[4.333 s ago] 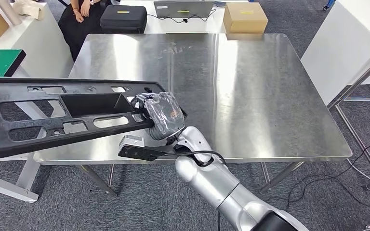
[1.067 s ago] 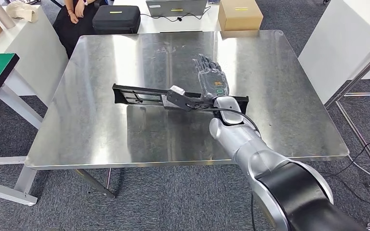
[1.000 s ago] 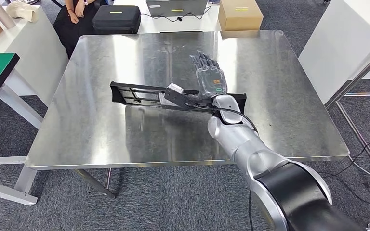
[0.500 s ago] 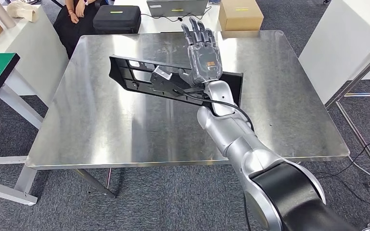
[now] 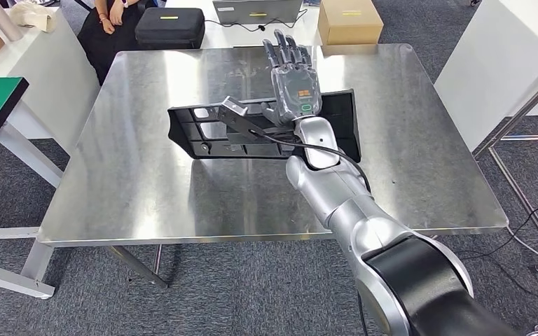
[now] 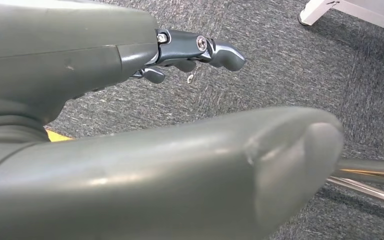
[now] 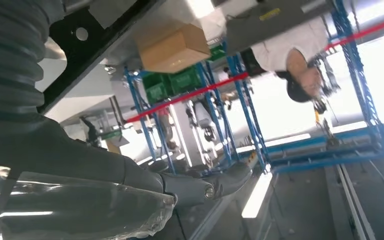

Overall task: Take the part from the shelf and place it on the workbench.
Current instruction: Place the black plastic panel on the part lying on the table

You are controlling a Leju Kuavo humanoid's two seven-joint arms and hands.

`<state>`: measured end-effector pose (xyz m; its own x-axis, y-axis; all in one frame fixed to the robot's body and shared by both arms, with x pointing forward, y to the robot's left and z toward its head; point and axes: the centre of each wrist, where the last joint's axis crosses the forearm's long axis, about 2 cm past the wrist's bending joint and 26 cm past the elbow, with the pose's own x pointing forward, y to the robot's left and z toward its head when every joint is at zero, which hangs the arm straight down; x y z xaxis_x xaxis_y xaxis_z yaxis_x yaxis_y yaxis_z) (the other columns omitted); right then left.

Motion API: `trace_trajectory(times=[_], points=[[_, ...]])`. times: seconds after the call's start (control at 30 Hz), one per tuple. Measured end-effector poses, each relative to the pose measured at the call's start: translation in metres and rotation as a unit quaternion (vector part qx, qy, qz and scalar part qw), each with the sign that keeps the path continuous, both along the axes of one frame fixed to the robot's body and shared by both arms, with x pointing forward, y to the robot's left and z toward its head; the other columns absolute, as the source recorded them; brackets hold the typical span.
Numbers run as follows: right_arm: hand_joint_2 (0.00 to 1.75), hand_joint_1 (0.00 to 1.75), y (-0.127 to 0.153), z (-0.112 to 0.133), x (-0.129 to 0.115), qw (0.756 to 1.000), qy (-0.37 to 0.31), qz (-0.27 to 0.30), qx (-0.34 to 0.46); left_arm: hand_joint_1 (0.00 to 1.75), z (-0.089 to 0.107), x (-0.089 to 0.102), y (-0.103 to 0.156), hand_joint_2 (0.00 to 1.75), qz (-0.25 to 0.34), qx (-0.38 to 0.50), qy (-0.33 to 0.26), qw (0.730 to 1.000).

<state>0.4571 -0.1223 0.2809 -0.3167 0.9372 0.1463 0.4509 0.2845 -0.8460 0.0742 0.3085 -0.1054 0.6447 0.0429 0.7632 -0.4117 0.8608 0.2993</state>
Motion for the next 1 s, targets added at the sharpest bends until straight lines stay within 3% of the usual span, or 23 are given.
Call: trace_trajectory(times=[0.23,0.33,0.63,0.87,1.0], points=[[1.75,0.00,-0.001,-0.010,0.004,0.983,0.169,-0.039,-0.062,0.00,0.000,0.000,0.000,0.00,0.004,-0.005,0.006,1.000],[1.75,0.00,-0.003,-0.016,0.005,0.972,0.211,-0.057,-0.083,0.00,0.000,-0.001,0.001,0.00,0.008,-0.007,0.007,1.000],[1.75,0.00,-0.008,-0.020,0.008,0.956,0.260,-0.069,-0.117,0.00,0.000,-0.001,0.001,0.00,0.007,-0.012,0.006,1.000],[1.75,0.00,-0.013,-0.020,0.009,0.963,0.234,-0.076,-0.108,0.00,0.000,-0.001,0.001,0.00,0.000,-0.012,0.008,1.000],[1.75,0.00,-0.016,-0.019,0.008,0.978,0.186,-0.060,-0.076,0.00,0.000,-0.001,0.001,0.00,-0.002,-0.011,0.008,1.000]])
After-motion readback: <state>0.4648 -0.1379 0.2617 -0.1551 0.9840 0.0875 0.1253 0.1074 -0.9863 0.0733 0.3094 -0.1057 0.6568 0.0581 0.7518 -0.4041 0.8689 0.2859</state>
